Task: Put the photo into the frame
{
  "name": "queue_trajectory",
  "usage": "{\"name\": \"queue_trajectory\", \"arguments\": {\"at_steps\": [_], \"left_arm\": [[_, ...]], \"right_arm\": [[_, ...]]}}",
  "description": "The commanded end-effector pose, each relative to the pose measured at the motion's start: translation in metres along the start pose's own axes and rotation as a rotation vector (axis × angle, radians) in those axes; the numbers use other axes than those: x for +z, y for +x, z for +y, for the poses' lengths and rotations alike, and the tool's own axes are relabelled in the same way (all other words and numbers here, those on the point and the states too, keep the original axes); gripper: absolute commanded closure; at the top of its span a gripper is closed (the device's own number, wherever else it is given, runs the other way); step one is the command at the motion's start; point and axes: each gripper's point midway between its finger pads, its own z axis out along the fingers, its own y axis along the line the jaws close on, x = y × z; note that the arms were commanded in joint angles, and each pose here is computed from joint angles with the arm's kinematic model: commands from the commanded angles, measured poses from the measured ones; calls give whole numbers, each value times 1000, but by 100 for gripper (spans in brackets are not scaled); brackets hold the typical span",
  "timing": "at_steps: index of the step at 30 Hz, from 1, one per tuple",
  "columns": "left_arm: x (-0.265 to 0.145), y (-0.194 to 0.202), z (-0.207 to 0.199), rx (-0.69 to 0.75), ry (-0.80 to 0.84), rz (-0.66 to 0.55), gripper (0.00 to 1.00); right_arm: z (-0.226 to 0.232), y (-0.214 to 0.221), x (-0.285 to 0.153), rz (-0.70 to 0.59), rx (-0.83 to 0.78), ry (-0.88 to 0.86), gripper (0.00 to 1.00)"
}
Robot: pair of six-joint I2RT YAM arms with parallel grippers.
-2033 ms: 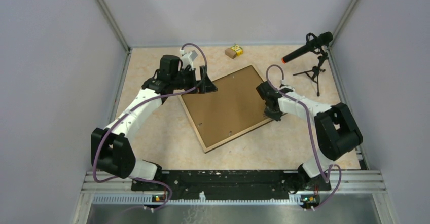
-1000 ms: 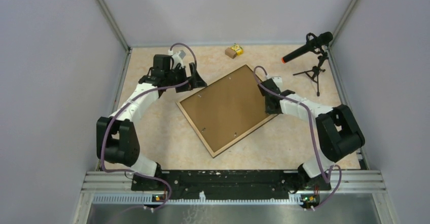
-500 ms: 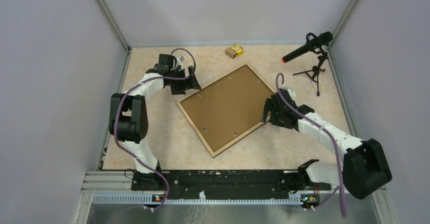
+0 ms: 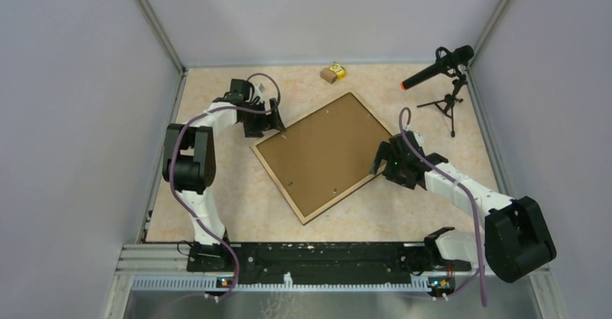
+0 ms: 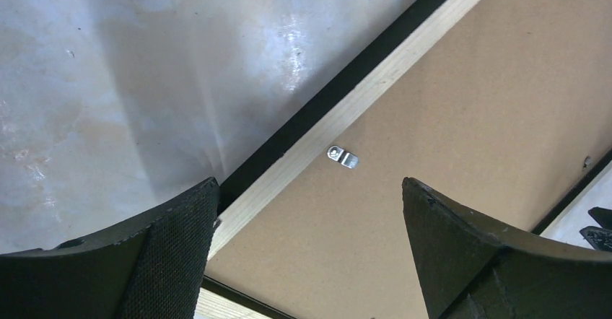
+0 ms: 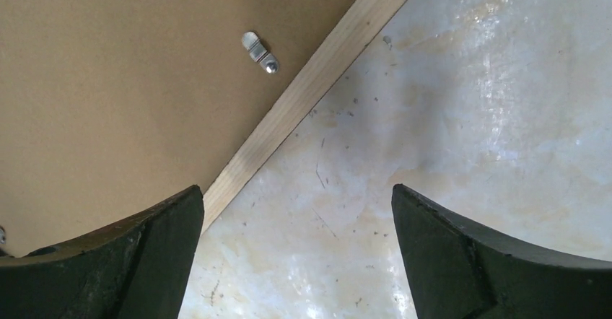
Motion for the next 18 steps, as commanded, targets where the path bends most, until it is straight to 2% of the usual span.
{"name": "queue_trajectory", "arguments": {"at_steps": [1, 4, 9, 14, 18], "left_arm": [[2, -4, 7, -11, -30, 11, 2], [5, 7, 11, -44, -43, 58, 2], [-5, 49, 14, -147, -64, 146, 2], [-12, 90, 1, -213, 27, 225, 2], [-21, 128, 1, -236, 38, 268, 2]], "right_arm": [[4, -4, 8, 14, 119, -54, 1], [7, -5, 14, 31, 141, -92, 1], [16, -7, 29, 60, 105, -120, 1], [33, -16, 44, 94, 59, -155, 1], [44, -22, 51, 124, 27, -167, 3]]}}
